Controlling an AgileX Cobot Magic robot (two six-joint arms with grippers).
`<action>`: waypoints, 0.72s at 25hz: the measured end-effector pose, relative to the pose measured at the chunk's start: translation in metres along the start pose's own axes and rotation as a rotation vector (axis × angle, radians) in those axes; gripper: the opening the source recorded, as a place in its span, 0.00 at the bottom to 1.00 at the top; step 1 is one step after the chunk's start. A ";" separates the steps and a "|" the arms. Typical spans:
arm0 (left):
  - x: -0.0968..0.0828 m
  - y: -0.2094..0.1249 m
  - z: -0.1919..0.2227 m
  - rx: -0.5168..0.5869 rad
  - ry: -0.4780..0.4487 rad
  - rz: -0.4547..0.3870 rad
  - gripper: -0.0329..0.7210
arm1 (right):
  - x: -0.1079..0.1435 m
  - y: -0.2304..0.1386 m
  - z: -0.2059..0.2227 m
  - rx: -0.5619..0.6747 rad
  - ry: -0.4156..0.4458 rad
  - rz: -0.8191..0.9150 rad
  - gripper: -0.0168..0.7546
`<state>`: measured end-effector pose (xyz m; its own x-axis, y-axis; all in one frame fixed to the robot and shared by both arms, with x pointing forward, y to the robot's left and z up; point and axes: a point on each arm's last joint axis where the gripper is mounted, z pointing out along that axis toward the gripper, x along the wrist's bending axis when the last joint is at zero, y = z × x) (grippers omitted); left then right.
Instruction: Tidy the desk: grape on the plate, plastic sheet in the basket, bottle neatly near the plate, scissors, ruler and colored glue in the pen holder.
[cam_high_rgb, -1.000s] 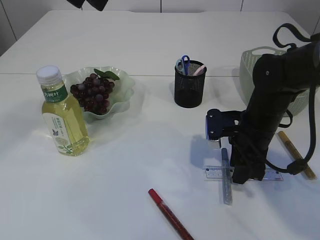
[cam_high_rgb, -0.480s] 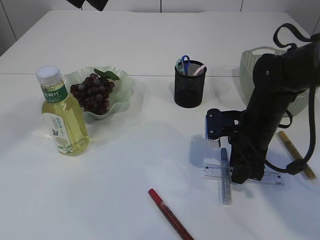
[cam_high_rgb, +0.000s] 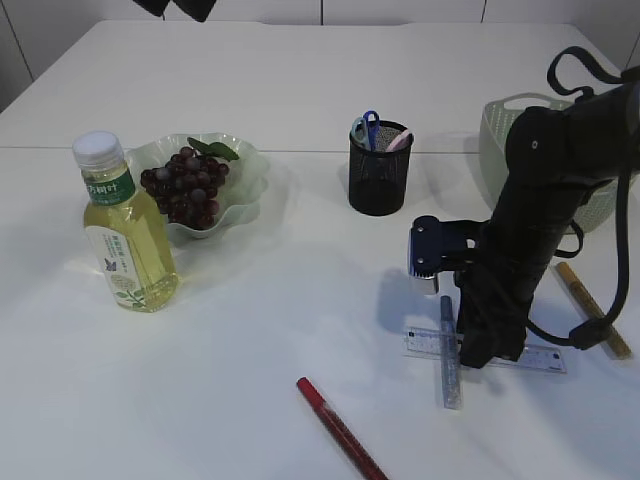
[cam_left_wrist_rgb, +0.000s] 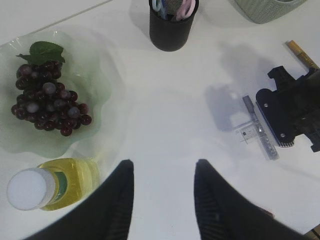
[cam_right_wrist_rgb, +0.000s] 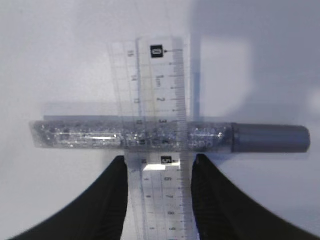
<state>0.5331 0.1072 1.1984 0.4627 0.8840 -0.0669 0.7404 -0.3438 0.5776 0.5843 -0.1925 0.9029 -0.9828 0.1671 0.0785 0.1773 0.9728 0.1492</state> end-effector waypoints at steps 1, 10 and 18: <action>0.000 0.000 0.000 0.000 0.000 0.000 0.44 | 0.000 0.000 0.000 0.000 0.000 0.007 0.48; 0.000 0.000 0.000 0.000 0.000 0.000 0.44 | 0.000 -0.001 0.000 0.007 -0.002 0.015 0.54; 0.000 0.000 0.000 0.000 0.000 0.000 0.44 | 0.000 -0.001 0.000 0.015 -0.005 0.008 0.54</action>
<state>0.5331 0.1072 1.1984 0.4627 0.8840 -0.0669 0.7404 -0.3438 0.5776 0.5844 -0.1939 0.9026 -0.9815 0.1760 0.0753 0.1849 0.9736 0.1342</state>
